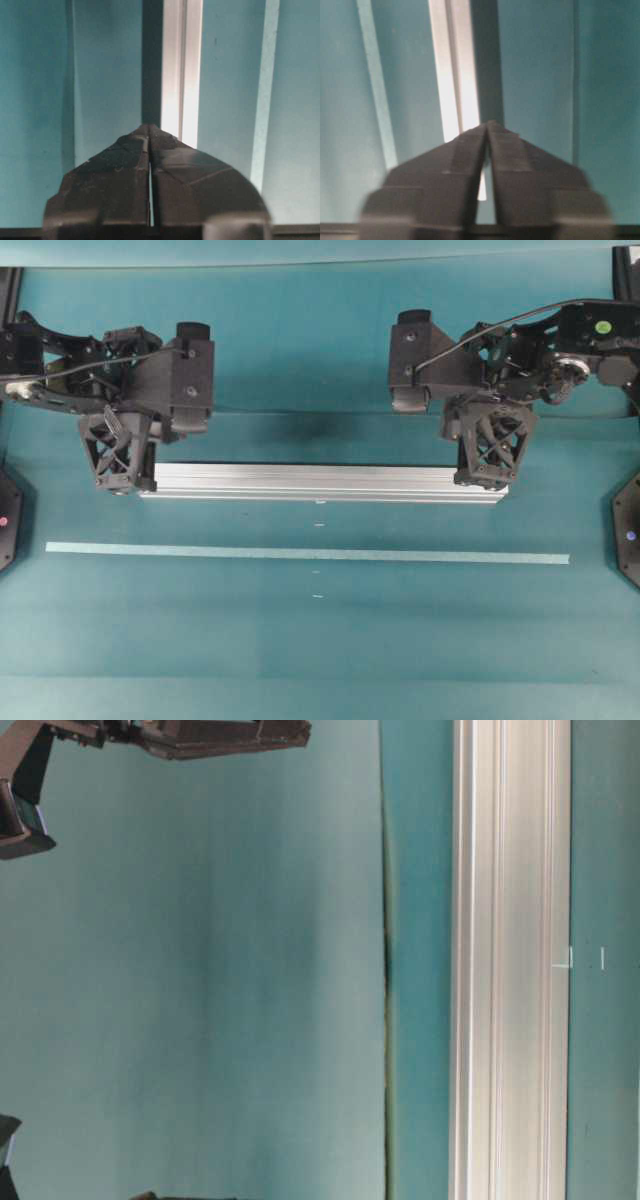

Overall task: Lift the metal rail with both hands and move it towards you.
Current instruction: 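Lower both open grippers down around the rail ends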

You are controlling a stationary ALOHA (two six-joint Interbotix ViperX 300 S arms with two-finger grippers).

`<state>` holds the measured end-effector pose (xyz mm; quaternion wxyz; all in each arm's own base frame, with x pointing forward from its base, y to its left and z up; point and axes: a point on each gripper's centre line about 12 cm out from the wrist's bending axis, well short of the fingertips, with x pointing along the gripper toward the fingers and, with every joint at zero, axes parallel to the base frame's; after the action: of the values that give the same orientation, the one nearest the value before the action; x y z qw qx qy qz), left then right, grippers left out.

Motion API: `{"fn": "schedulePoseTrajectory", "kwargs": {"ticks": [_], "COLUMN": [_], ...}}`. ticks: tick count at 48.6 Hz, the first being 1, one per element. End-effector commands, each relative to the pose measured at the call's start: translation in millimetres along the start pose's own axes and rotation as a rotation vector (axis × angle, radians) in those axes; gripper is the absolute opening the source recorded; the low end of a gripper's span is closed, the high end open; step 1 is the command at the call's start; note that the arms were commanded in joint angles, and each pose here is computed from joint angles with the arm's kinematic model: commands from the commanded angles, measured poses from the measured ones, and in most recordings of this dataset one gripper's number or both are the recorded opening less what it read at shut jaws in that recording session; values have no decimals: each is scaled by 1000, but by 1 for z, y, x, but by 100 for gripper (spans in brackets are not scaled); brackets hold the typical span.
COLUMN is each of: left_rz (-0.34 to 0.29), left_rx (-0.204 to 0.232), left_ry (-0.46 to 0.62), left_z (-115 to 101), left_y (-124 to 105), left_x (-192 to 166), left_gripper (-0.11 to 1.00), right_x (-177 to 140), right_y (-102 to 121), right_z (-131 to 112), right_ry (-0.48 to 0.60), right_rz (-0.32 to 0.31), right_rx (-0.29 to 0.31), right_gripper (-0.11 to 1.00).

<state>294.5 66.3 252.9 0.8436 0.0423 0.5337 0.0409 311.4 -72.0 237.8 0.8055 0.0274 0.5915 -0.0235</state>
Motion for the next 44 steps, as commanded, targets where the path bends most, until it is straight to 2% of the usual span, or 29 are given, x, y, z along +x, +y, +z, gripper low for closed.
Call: {"fn": "schedulePoseTrajectory", "kwargs": {"ticks": [1, 5, 7, 11, 14, 17, 19, 32, 44], "left_rz": [9, 8, 9, 9, 8, 7, 5, 6, -4], "left_rx": [0, 0, 2, 18, 40, 55, 59, 42, 39], "left_ry": [-25, -22, -28, -48, -57, -60, -56, -73, -38], "left_z": [2, 2, 2, 3, 2, -1, -3, -9, -14], "left_y": [1, 1, 1, -1, -4, -6, -7, -9, -11], "left_x": [-6, -4, -4, -4, -1, 2, 5, 15, 43], "left_gripper": [13, 31, 43, 70, 86, 97, 99, 98, 98], "right_x": [3, 6, 8, 12, 15, 17, 19, 29, 49], "right_y": [1, 1, 0, 2, 3, 5, 6, 9, 12], "right_z": [1, 0, -1, -3, -4, -4, -5, -11, -18], "right_ry": [-12, -14, -14, -21, -31, -41, -43, -39, -14], "right_rz": [-1, -2, -5, -11, -23, -25, -25, -23, -9], "right_rx": [-5, -8, -14, -36, -66, -75, -73, -83, -81], "right_gripper": [26, 47, 62, 84, 96, 100, 100, 100, 100]}}
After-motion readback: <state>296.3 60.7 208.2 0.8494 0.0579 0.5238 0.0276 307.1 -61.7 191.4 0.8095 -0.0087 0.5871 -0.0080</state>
